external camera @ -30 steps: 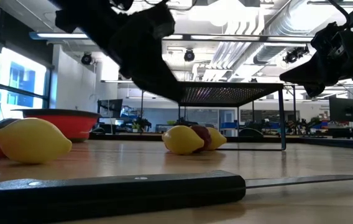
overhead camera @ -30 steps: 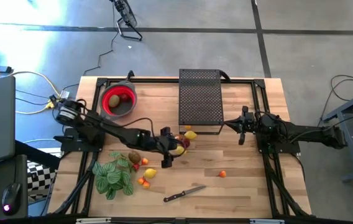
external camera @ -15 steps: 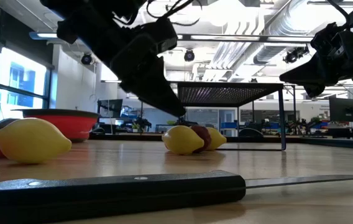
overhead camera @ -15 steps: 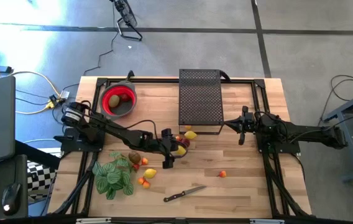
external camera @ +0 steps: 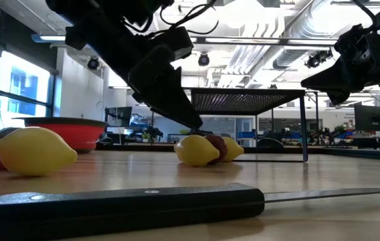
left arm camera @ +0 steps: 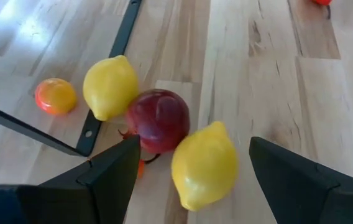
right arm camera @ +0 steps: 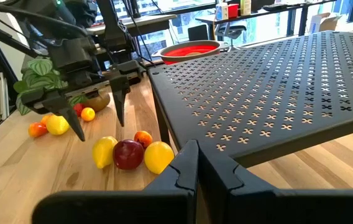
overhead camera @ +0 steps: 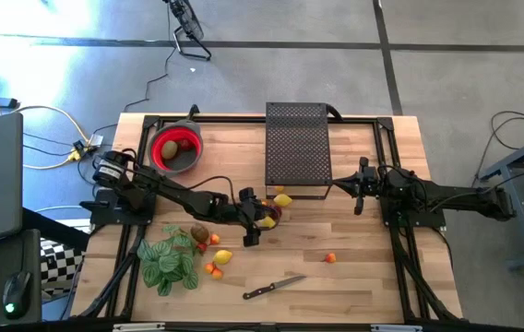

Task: Pick & Place Fruit
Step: Put the middle yellow lemon into the strainer bowl

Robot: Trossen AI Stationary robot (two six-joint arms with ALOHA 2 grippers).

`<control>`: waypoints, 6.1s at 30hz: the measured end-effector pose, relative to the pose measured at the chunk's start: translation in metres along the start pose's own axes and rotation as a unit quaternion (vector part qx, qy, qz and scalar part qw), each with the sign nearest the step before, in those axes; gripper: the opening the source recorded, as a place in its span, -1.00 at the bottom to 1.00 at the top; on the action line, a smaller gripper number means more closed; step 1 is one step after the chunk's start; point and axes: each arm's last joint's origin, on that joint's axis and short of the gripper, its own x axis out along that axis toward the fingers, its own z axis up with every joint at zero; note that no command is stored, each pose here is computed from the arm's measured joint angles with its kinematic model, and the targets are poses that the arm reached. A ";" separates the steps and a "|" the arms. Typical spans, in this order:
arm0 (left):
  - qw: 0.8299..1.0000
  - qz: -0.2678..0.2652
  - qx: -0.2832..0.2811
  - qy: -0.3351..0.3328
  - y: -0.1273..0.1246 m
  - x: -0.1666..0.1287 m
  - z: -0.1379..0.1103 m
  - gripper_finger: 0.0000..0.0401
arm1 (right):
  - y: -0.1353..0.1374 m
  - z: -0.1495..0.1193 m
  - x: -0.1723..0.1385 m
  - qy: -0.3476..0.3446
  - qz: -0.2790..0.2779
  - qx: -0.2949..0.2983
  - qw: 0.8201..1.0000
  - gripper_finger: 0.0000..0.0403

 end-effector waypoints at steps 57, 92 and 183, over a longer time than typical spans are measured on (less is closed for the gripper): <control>1.000 -0.003 -0.015 0.001 -0.001 0.000 0.000 0.48 | 0.000 0.000 0.000 0.000 0.000 0.000 1.000 -0.99; 0.999 0.002 -0.032 0.032 -0.005 0.031 -0.026 0.48 | 0.000 0.000 0.000 0.000 0.000 0.000 1.000 -0.99; 0.985 -0.113 -0.087 -0.095 -0.016 0.008 0.110 0.02 | 0.000 0.000 0.000 0.000 0.000 0.000 1.000 -0.99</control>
